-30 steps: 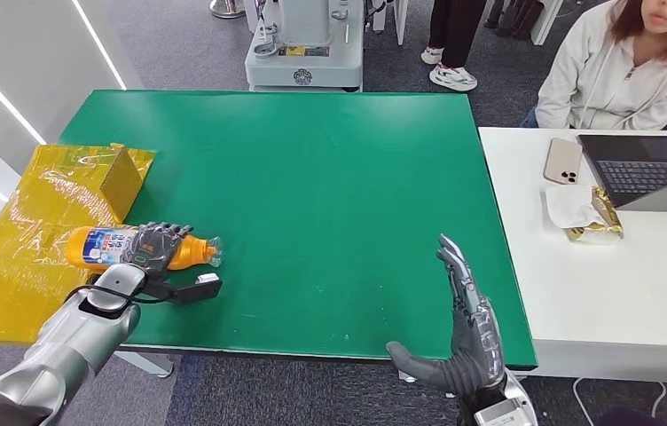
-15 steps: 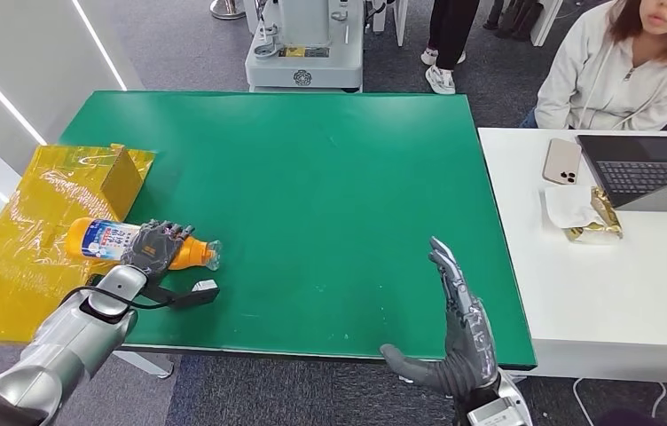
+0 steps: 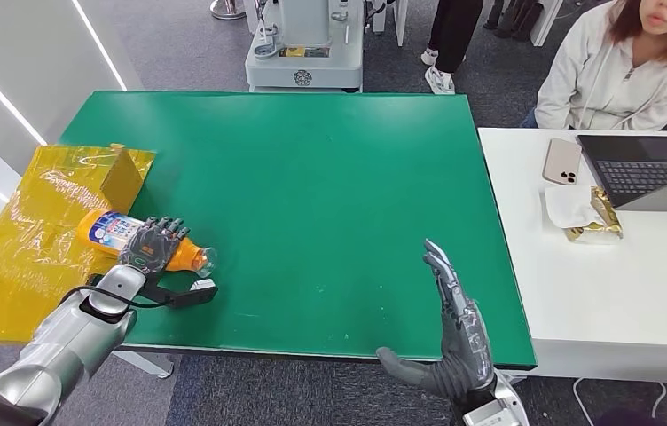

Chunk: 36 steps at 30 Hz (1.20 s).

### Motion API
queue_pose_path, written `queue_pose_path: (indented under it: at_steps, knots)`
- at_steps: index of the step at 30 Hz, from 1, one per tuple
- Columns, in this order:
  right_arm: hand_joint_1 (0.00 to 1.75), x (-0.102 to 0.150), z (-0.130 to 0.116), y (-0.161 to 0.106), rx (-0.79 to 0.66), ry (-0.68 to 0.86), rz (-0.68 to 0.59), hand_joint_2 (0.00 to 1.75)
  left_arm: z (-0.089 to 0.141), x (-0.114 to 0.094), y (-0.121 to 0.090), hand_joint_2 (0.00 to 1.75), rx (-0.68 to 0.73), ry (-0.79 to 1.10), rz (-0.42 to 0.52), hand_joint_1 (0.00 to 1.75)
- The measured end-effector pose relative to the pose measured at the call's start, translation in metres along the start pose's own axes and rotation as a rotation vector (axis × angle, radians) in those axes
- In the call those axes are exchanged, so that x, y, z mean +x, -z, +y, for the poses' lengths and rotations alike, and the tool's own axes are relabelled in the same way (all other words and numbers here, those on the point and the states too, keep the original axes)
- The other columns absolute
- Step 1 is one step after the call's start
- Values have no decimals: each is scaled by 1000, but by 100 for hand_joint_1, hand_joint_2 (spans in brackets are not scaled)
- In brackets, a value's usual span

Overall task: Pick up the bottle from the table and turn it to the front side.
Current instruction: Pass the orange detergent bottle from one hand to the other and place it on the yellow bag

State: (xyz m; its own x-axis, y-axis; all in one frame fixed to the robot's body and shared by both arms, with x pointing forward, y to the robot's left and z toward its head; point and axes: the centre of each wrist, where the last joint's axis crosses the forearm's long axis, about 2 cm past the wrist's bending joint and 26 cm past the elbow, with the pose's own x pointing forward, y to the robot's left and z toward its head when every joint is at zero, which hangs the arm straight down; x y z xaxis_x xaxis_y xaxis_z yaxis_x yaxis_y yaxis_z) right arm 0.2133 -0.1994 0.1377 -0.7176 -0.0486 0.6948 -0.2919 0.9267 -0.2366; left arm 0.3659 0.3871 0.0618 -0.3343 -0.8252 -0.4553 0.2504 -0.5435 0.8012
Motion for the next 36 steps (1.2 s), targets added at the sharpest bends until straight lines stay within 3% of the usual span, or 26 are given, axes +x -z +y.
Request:
queue_pose_path:
  at_steps: [4, 20, 25, 29, 36]
  knots:
    - [0, 0, 0, 0, 1, 0, 1, 175, 0, 0, 0, 175, -4, -1, 6, 0]
    - [0, 0, 1, 0, 33, 5, 39, 175, -2, 2, -1, 175, -1, -90, 78, 0]
    - [0, 0, 1, -3, 32, 10, 46, 175, -12, 12, -7, 175, 152, -475, 91, 0]
    - [0, 0, 1, -5, 23, 17, 51, 175, -19, 24, -9, 175, 198, -820, 108, 0]
    - [0, 0, 1, -10, 25, 38, 59, 175, -28, 39, -13, 175, 332, -1254, 25, 0]
